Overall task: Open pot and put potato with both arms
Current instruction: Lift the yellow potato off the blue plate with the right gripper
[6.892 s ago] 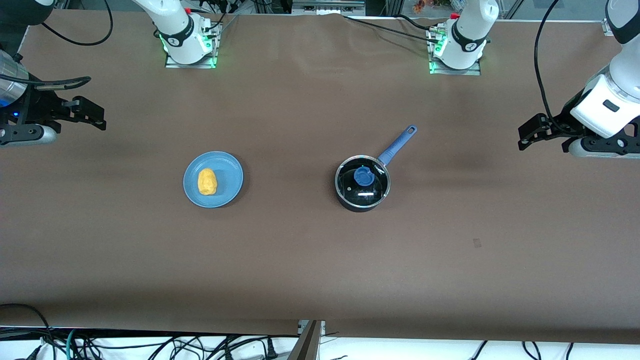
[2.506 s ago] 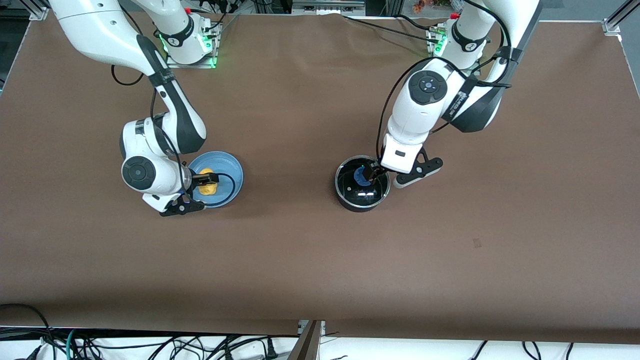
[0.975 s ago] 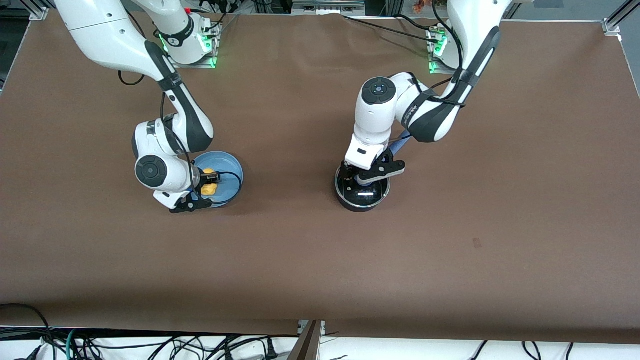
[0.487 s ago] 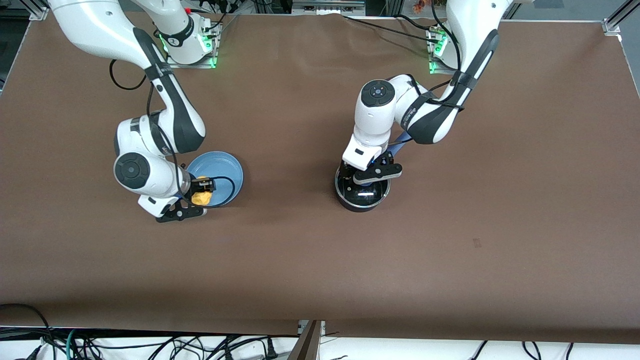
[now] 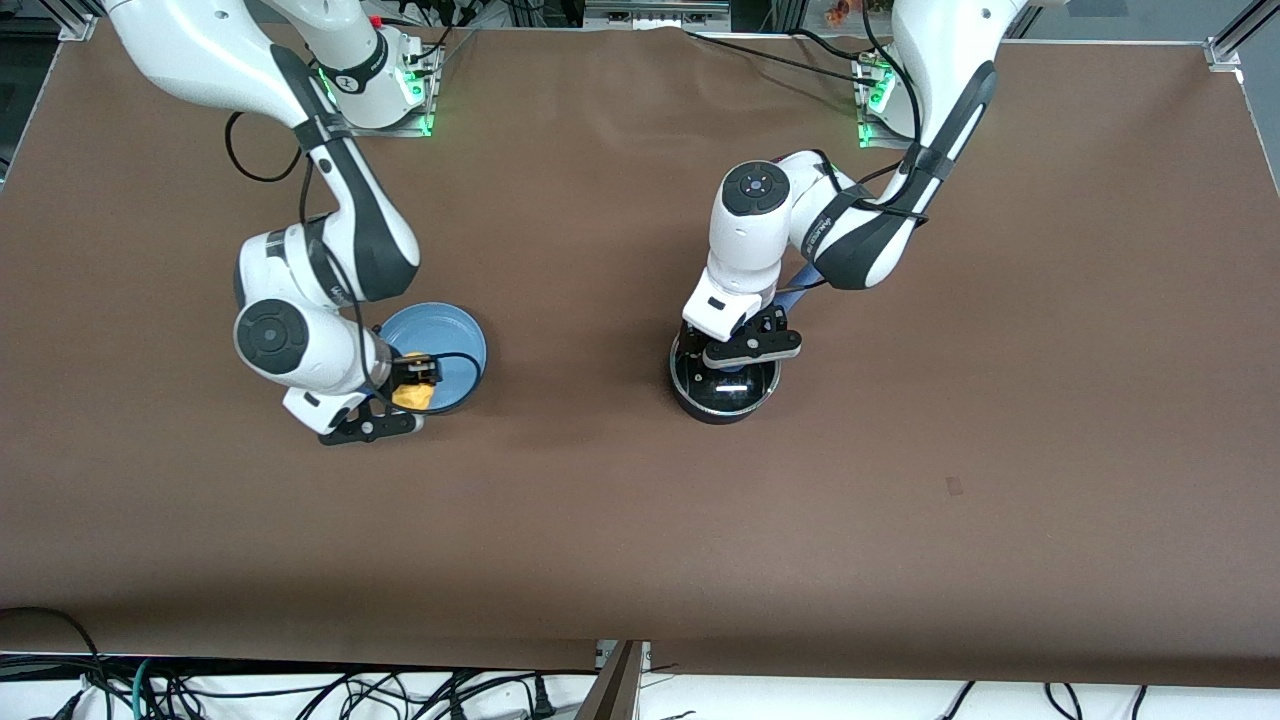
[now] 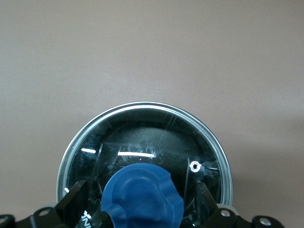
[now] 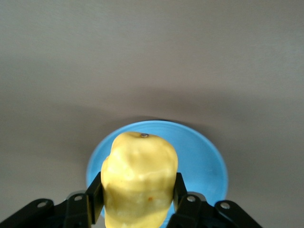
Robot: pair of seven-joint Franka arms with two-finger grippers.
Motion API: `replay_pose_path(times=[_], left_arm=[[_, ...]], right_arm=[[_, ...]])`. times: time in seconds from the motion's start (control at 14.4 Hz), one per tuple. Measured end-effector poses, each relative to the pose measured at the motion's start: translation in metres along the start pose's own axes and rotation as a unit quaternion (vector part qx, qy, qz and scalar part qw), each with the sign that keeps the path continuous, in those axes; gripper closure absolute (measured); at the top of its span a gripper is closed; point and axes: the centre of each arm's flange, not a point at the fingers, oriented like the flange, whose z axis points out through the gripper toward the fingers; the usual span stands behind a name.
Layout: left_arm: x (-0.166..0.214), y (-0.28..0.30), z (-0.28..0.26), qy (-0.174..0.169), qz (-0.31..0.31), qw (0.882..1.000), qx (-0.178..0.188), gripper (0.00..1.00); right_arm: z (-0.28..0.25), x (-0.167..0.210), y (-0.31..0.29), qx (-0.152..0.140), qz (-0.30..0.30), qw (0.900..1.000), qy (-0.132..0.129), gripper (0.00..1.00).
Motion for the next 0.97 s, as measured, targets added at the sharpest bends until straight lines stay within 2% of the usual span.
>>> replay_pose_path(times=[0.28,0.49,0.77,0.97], left_arm=[[-0.001,0.0,0.006,-0.002,0.013,1.0,-0.001,0.05],[-0.001,0.0,0.007,-0.003,0.017,1.0,-0.001,0.08],[0.001,-0.002,0.008,-0.003,0.019,1.0,-0.001,0.11],[0.004,-0.005,0.008,-0.003,0.024,1.0,-0.001,0.11]], right_arm=[[-0.013,-0.001,-0.042,0.002,0.023,1.0,0.015,0.41],[-0.013,0.0,-0.047,0.003,0.029,0.999,0.016,0.41],[-0.016,0.002,-0.052,0.042,0.049,0.998,0.011,0.41],[-0.019,0.004,-0.053,0.048,0.053,0.997,0.012,0.41]])
